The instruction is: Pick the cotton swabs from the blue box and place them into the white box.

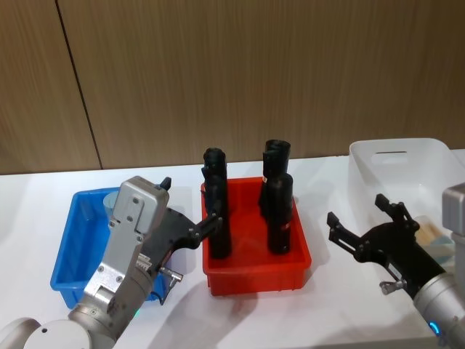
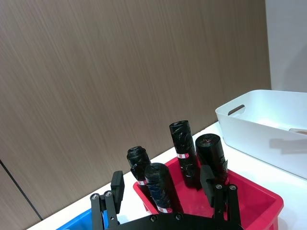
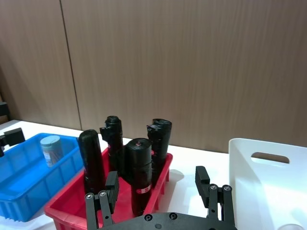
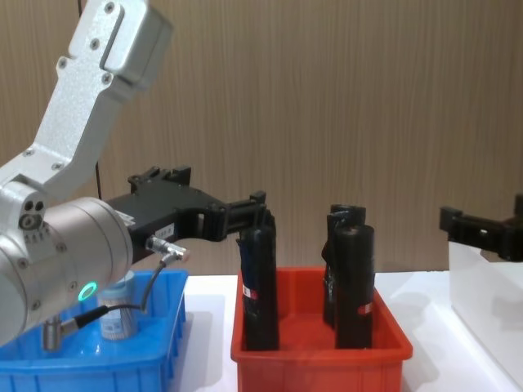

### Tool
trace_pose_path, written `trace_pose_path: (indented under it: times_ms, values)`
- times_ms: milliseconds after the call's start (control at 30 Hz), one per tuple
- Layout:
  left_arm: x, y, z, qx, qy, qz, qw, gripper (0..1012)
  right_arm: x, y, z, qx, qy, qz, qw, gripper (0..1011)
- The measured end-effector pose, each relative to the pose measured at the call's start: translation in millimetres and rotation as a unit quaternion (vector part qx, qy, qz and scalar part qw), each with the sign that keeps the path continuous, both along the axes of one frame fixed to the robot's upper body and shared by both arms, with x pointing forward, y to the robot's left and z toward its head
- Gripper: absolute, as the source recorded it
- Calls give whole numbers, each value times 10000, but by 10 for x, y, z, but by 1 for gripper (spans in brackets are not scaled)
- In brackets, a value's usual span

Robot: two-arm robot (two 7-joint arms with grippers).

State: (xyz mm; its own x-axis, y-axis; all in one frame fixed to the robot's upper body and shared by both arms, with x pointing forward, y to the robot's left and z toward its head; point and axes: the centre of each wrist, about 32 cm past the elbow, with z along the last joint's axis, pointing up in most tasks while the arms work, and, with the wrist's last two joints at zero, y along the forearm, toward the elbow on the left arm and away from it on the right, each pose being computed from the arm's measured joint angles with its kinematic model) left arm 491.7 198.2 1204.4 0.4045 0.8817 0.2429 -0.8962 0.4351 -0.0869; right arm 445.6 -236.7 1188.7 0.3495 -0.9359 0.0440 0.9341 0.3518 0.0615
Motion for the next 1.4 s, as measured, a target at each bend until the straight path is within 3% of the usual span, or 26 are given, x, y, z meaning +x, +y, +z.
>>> trace_pose_path:
  times_ms: [500, 1000, 1400]
  values:
    - [2, 1, 2, -3, 0, 4, 10000, 1004, 257, 18, -9, -150, -12, 524, 9985, 1002]
    - [3, 2, 0, 0, 6, 5, 10000, 1004, 697, 14, -34, -366, 94, 895, 9953, 1002]
    - [3, 2, 0, 0, 6, 4, 10000, 1004, 975, -13, -67, -397, 235, 1104, 9928, 1002]
